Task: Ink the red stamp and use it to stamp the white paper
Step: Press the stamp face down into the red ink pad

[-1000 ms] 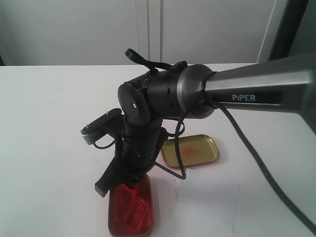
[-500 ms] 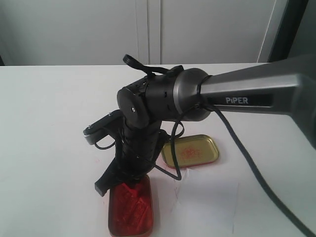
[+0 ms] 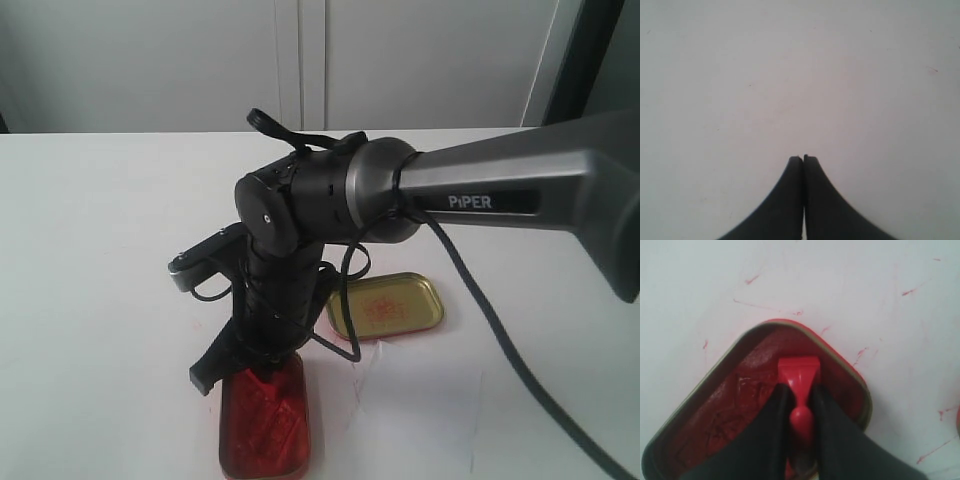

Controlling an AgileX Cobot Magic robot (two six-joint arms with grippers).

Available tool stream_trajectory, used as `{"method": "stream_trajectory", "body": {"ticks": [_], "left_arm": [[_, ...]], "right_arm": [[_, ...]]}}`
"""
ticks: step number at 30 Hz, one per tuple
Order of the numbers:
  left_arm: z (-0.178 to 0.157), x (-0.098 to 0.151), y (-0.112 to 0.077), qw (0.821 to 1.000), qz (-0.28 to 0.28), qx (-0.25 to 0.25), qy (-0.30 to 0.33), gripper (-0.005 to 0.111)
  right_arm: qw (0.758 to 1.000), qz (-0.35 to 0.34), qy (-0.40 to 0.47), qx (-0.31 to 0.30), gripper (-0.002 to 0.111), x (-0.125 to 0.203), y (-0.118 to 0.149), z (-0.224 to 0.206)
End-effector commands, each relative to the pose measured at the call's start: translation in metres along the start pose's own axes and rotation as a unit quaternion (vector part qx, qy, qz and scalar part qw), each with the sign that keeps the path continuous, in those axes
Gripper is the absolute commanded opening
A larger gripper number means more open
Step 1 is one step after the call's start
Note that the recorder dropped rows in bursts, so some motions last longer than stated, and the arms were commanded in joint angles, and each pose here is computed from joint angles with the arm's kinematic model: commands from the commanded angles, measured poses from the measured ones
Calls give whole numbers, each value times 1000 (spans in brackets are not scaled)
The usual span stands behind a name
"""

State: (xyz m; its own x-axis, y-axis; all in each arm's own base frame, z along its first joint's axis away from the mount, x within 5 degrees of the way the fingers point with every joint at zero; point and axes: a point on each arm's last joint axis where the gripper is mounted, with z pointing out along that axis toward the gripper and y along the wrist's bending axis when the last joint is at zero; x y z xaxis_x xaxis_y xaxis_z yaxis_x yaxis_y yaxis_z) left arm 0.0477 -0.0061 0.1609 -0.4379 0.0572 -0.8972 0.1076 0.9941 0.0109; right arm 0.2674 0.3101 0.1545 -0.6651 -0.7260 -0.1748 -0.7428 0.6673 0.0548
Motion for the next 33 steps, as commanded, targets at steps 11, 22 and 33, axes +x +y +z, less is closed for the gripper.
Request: {"method": "stream_trajectory", "body": {"ticks": [11,22,33], "left_arm": [[1,4,0,1000,-1,0,11,0],[1,4,0,1000,-1,0,11,0],[1,4,0,1000,-1,0,11,0]], "right_arm": [[999,5,42,0,0,8,-1,26],[1000,2,-11,0,0,3,1,-12],[999,0,-38,0,0,2,2,-35]]}}
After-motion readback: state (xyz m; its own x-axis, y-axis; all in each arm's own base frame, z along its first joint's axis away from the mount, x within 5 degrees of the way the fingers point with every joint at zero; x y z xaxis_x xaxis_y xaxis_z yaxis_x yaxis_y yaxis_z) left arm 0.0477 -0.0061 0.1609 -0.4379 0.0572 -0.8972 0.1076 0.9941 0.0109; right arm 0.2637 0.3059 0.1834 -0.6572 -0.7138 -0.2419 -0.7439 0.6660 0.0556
